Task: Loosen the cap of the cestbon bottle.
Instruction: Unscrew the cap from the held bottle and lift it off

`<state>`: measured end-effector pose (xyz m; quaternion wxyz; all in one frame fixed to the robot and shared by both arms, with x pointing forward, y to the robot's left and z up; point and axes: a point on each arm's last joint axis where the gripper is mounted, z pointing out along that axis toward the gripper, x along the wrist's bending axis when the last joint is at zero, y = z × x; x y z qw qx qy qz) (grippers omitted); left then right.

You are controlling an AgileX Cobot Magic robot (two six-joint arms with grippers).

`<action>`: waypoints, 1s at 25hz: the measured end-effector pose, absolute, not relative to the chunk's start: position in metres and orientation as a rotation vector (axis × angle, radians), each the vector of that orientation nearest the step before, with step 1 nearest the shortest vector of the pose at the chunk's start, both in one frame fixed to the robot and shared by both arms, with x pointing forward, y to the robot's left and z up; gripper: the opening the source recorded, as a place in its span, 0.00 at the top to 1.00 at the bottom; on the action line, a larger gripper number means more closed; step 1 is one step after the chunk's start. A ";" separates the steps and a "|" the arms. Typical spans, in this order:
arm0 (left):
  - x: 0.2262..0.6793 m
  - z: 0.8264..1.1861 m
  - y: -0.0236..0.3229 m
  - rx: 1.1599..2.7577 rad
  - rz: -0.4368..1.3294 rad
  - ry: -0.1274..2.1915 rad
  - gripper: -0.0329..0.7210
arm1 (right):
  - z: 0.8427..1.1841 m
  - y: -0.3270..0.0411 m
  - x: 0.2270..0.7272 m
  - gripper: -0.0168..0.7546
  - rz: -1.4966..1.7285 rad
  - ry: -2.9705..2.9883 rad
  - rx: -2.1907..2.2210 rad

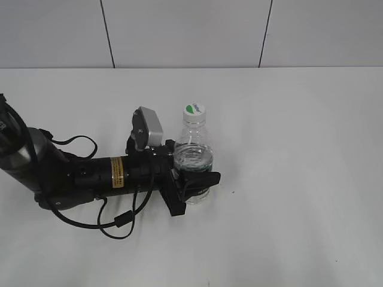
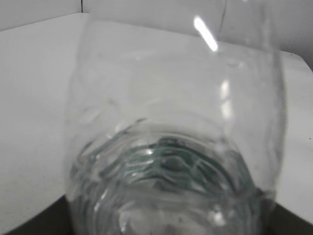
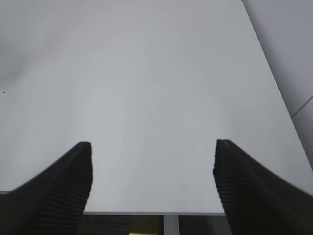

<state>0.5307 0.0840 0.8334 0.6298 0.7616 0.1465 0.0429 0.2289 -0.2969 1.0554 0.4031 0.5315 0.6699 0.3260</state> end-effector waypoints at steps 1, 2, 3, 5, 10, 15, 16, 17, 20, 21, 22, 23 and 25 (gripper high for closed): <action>0.531 0.833 0.084 1.744 0.098 0.335 0.42 | 1.055 -0.297 0.229 0.21 0.824 1.692 1.343; 0.531 0.833 0.084 1.744 0.098 0.335 0.42 | 1.055 -0.297 0.229 0.21 0.824 1.692 1.343; 0.531 0.833 0.084 1.744 0.098 0.335 0.42 | 1.055 -0.297 0.229 0.21 0.824 1.692 1.343; 0.531 0.833 0.084 1.744 0.098 0.335 0.42 | 1.055 -0.297 0.229 0.21 0.824 1.692 1.343; 0.531 0.833 0.084 1.744 0.098 0.335 0.42 | 1.055 -0.297 0.229 0.21 0.824 1.692 1.343; 0.530 0.833 0.084 1.745 0.097 0.332 0.42 | 1.055 -0.297 0.229 0.21 0.824 1.692 1.343; 0.530 0.833 0.084 1.746 0.097 0.331 0.42 | 1.055 -0.297 0.229 0.21 0.824 1.692 1.343; 0.530 0.833 0.084 1.746 0.097 0.332 0.42 | 1.055 -0.297 0.229 0.21 0.824 1.692 1.343; 0.530 0.833 0.084 1.746 0.097 0.332 0.42 | 1.055 -0.297 0.229 0.21 0.825 1.691 1.346; 0.530 0.833 0.084 1.746 0.097 0.332 0.42 | 1.055 -0.297 0.229 0.21 0.826 1.690 1.346; 0.530 0.833 0.084 1.746 0.097 0.332 0.42 | 1.055 -0.297 0.229 0.21 0.827 1.689 1.348; 0.530 0.833 0.084 1.746 0.097 0.332 0.42 | 1.055 -0.297 0.229 0.21 0.827 1.689 1.349; 0.531 0.833 0.084 1.745 0.098 0.333 0.42 | 1.057 -0.297 0.230 0.21 0.826 1.691 1.351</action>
